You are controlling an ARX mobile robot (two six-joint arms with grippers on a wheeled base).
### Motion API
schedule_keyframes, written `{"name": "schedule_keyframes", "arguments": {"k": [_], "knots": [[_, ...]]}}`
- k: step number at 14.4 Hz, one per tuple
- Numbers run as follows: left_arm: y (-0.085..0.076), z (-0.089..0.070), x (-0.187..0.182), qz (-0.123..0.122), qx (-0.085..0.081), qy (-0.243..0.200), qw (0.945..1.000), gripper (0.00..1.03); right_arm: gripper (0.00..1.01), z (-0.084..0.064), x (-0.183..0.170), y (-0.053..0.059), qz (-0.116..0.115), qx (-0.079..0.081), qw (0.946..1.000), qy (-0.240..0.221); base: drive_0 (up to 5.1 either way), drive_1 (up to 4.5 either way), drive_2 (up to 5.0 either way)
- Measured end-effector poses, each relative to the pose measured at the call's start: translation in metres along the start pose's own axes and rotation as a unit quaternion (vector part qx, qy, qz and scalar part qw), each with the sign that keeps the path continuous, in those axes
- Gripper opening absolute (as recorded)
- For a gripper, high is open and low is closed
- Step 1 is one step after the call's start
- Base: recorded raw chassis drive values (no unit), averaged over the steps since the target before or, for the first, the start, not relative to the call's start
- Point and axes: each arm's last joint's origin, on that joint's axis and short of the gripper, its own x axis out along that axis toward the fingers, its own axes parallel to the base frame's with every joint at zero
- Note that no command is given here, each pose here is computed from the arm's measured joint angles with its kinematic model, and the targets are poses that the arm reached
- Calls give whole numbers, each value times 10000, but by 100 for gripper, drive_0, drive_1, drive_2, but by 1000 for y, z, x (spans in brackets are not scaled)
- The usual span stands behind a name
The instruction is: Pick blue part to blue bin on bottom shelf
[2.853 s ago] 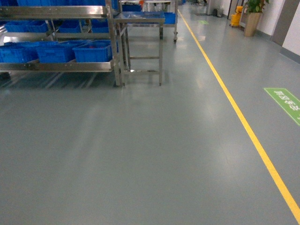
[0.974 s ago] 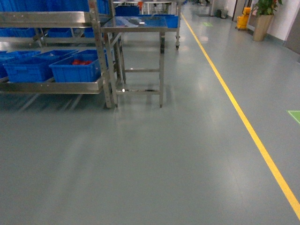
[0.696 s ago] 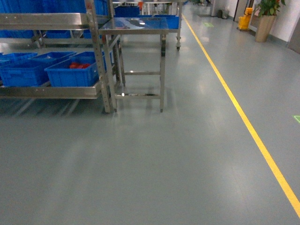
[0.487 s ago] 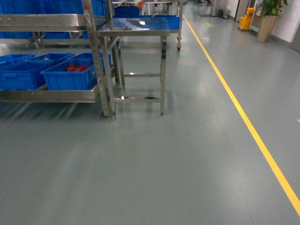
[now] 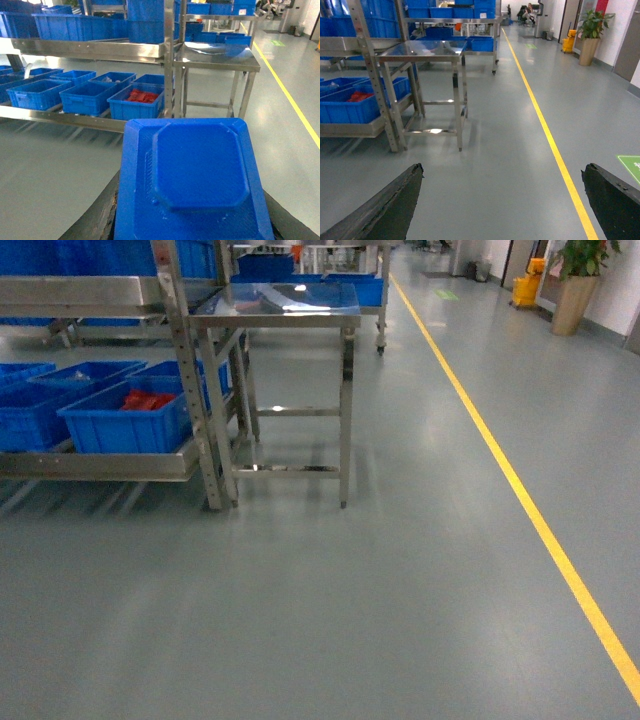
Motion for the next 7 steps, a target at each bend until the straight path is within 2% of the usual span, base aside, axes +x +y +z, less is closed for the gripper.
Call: {"name": "schedule_keyframes", "arguments": {"k": [7], "knots": [[0, 0, 0, 0, -5, -8, 10000, 43, 98, 0, 0, 0, 0, 0, 10000, 10, -6, 420, -432]]}}
